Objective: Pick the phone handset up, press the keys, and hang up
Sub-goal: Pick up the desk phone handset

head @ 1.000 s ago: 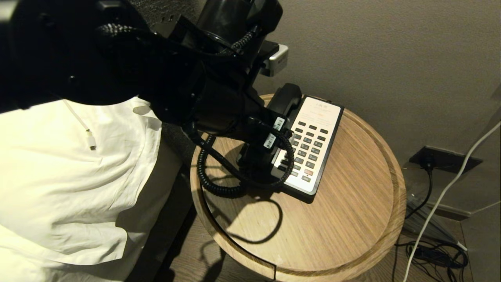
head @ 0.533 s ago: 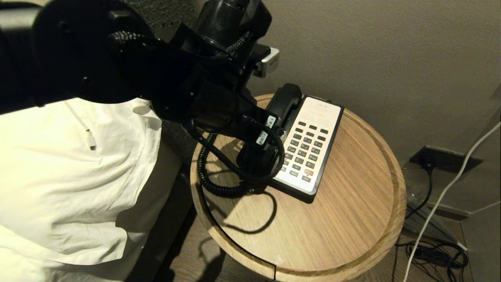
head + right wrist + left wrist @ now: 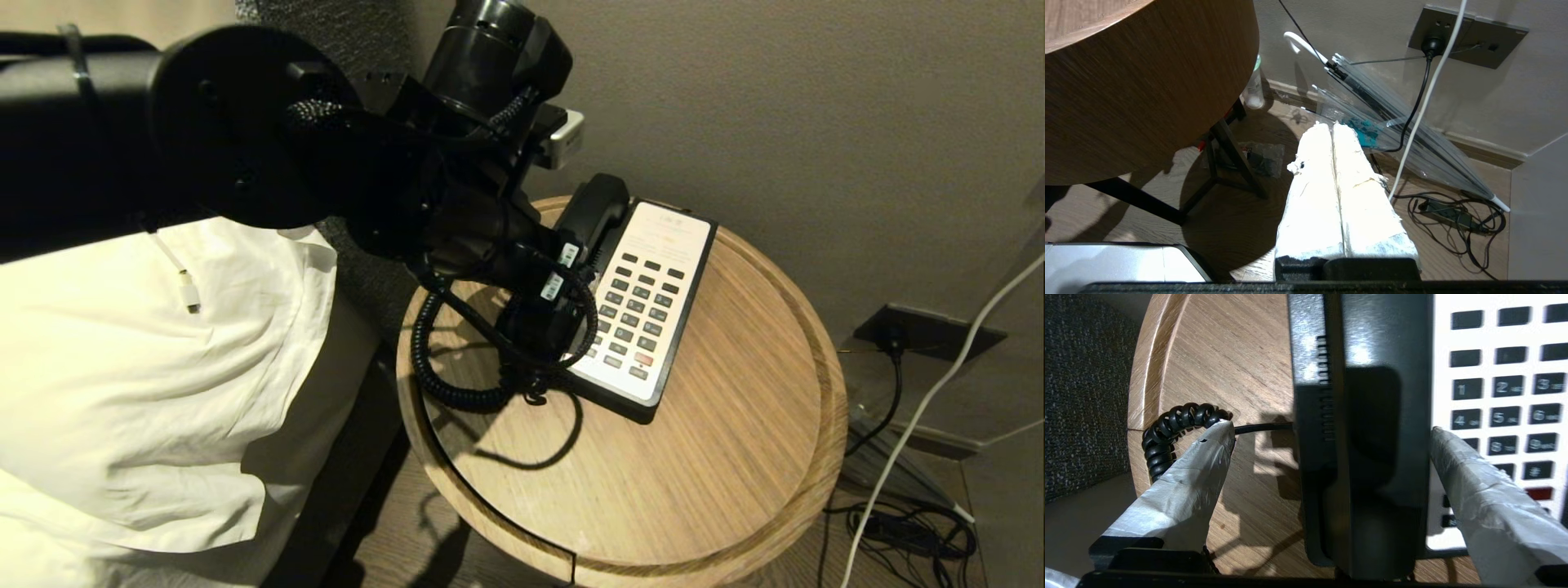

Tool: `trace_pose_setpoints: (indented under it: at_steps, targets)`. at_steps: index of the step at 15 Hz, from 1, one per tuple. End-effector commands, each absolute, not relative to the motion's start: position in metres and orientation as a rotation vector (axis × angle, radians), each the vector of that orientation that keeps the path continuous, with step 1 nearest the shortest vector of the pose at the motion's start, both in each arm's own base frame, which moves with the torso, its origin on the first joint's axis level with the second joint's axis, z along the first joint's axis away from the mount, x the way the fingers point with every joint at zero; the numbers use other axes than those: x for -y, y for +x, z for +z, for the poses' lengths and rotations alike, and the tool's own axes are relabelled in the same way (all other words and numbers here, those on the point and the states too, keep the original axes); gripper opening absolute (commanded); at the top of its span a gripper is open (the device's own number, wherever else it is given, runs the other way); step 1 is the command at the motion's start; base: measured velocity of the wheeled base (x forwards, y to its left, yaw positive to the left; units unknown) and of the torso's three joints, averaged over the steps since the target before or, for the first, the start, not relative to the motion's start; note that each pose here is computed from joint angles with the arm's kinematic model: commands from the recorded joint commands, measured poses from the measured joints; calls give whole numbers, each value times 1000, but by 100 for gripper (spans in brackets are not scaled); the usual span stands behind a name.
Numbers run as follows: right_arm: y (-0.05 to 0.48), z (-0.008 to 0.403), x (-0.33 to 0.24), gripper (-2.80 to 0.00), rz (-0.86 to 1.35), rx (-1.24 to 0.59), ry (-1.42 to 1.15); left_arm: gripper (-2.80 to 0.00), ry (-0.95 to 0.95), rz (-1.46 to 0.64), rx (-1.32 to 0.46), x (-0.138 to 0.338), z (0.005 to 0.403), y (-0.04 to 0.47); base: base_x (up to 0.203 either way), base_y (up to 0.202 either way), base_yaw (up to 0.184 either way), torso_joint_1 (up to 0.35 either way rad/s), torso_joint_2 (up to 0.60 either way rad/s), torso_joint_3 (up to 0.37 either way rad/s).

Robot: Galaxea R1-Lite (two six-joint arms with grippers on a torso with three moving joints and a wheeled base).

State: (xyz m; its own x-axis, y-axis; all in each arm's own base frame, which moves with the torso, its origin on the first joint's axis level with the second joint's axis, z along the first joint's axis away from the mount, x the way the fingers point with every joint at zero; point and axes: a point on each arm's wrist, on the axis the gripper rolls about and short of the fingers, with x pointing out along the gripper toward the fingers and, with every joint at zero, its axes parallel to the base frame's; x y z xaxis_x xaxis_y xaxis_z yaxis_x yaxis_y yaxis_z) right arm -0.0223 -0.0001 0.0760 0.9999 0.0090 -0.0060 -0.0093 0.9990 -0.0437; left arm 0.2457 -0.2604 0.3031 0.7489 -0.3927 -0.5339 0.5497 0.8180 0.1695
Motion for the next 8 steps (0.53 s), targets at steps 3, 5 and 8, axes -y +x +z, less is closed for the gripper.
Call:
trace_pose_setpoints:
  at_steps: [3,5,8]
  targets:
    - [-22,76,0,-280,9,-5,-45,0,326,-527,-502,264,300,250,0,0,0,0,0,0]
    - [-22,76,0,-280,10,-4,-44,0,325,-527,-501,265,299,250,0,0,0,0,0,0]
    - [-22,76,0,-280,9,-4,-44,0,325,-526,-502,265,298,251,0,0,0,0,0,0]
